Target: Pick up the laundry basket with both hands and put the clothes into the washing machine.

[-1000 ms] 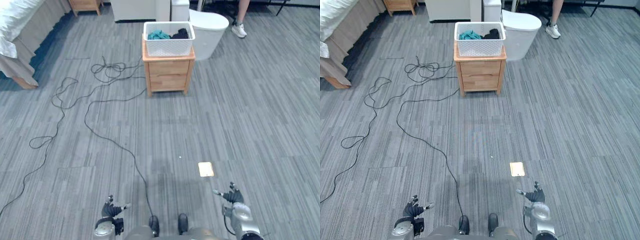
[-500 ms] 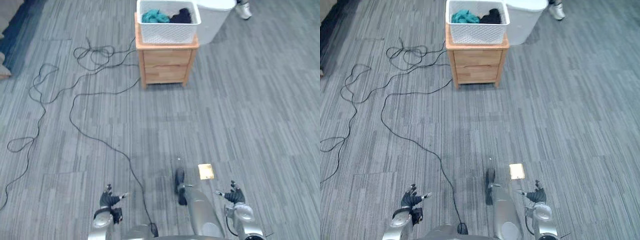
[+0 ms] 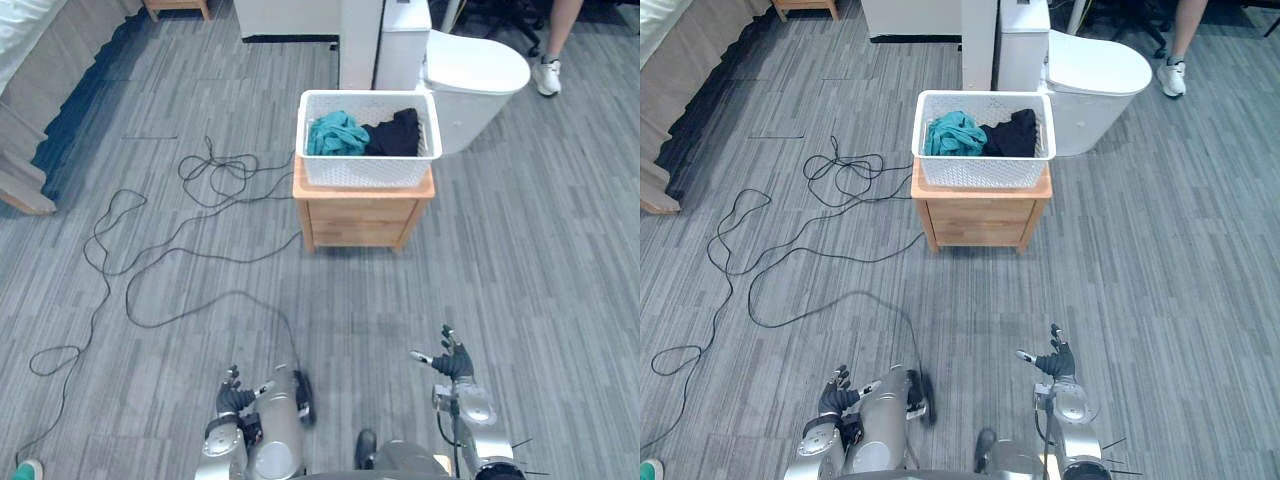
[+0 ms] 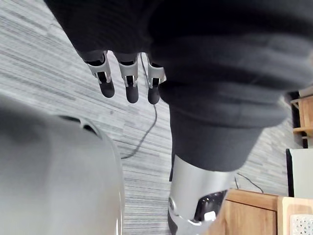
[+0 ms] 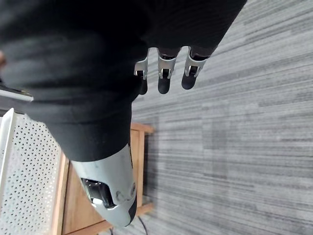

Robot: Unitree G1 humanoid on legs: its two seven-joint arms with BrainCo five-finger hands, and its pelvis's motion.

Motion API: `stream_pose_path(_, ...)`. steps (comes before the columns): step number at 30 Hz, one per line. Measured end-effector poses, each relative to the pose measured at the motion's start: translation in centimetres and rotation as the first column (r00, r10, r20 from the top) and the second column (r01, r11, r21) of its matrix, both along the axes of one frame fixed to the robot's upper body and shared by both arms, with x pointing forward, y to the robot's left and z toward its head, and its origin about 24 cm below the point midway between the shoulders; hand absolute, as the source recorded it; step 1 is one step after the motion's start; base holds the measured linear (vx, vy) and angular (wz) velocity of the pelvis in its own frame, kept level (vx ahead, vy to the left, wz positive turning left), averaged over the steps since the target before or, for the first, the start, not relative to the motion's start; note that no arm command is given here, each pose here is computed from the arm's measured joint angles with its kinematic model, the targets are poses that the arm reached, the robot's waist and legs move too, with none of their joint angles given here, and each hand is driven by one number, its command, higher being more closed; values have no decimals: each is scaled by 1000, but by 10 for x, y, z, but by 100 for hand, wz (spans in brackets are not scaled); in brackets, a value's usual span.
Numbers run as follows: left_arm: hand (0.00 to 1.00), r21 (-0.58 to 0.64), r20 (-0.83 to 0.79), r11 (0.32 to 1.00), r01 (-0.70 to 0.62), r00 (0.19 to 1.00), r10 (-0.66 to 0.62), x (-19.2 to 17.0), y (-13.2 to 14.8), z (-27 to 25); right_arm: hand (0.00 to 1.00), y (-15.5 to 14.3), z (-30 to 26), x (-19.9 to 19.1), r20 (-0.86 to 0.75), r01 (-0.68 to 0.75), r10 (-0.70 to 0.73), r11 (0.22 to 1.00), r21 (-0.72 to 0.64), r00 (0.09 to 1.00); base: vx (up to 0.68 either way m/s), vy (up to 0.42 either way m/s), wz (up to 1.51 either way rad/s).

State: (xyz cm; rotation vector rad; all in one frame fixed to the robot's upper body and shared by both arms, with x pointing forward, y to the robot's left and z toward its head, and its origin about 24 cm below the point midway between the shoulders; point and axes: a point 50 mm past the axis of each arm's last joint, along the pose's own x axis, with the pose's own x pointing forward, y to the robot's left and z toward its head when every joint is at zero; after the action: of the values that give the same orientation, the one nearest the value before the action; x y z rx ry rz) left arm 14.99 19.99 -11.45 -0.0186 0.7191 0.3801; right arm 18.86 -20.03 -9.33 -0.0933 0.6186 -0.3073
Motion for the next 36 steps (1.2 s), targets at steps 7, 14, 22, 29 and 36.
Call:
stream_pose_path(7, 0, 29, -100, 999, 30, 995, -26, -15, 9, -12, 0, 13, -9, -11, -54, -54, 54, 999, -2, 997, 652, 268, -22)
stream_pose_path(14, 0, 66, -140, 996, 56, 989, -46, -21, 18, -15, 0, 4, -19, -28, -114, -47, 45, 999, -19, 992, 493, -11, 23)
stream_pose_path(22, 0, 3, -101, 999, 53, 993, -52, -13, -10, -15, 0, -3, -11, -32, -80, -32, 28, 998, -47, 996, 402, -103, -3)
stream_pose_path(29, 0, -1, -81, 997, 71, 994, -71, -8, -15, -12, 0, -6, -7, -30, -51, 36, -37, 999, -30, 998, 206, 114, -30)
stream_pose_path(36, 0, 44, -27, 997, 64, 998, -62, -2, -1, -1, 0, -20, 9, -26, 19, 97, -95, 988, -122, 995, 74, 116, -23)
